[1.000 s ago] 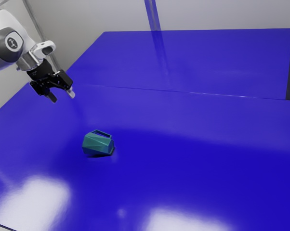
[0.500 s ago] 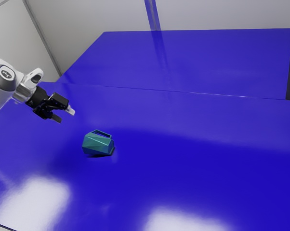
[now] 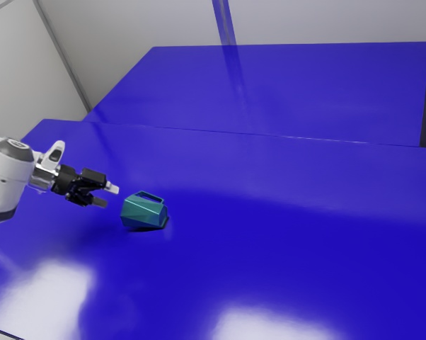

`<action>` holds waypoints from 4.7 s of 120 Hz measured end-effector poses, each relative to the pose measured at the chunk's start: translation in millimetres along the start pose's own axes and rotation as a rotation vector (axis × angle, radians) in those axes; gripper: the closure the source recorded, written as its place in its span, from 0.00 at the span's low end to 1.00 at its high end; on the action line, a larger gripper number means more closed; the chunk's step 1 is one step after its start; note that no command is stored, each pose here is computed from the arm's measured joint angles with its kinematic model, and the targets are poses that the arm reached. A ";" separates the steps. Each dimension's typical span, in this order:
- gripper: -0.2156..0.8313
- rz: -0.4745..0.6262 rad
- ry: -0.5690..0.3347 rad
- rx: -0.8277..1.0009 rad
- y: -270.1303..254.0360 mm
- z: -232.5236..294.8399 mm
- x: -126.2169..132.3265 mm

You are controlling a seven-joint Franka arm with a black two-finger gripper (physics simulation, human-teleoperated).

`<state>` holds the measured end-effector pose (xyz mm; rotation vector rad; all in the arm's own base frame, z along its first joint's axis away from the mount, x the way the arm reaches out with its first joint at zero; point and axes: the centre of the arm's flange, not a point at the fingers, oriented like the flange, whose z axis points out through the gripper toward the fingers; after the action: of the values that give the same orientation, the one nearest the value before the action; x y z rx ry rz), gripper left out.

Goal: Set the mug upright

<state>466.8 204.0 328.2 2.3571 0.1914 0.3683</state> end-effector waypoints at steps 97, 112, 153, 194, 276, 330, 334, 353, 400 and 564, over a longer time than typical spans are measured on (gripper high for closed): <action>0.22 0.217 -0.002 -0.089 -10.0 53.4 -1.9; 0.22 0.245 -0.010 -0.094 -5.5 58.2 -1.9; 0.23 0.268 -0.015 -0.139 -5.1 70.3 -5.4; 0.53 0.296 -0.008 -0.162 1.7 75.6 -4.5; 0.94 0.422 0.002 -0.154 51.9 65.1 8.0; 0.94 0.677 -0.240 0.045 143.1 55.9 9.2; 0.94 0.690 -0.263 0.070 148.1 58.3 8.7; 0.94 0.745 -0.352 0.202 171.0 62.8 6.9; 0.93 0.766 -0.446 0.525 197.3 71.0 -1.8; 0.93 0.311 -0.356 0.807 177.6 155.2 -40.8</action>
<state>482.9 -34.7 335.1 3.2099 -0.2511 -0.0110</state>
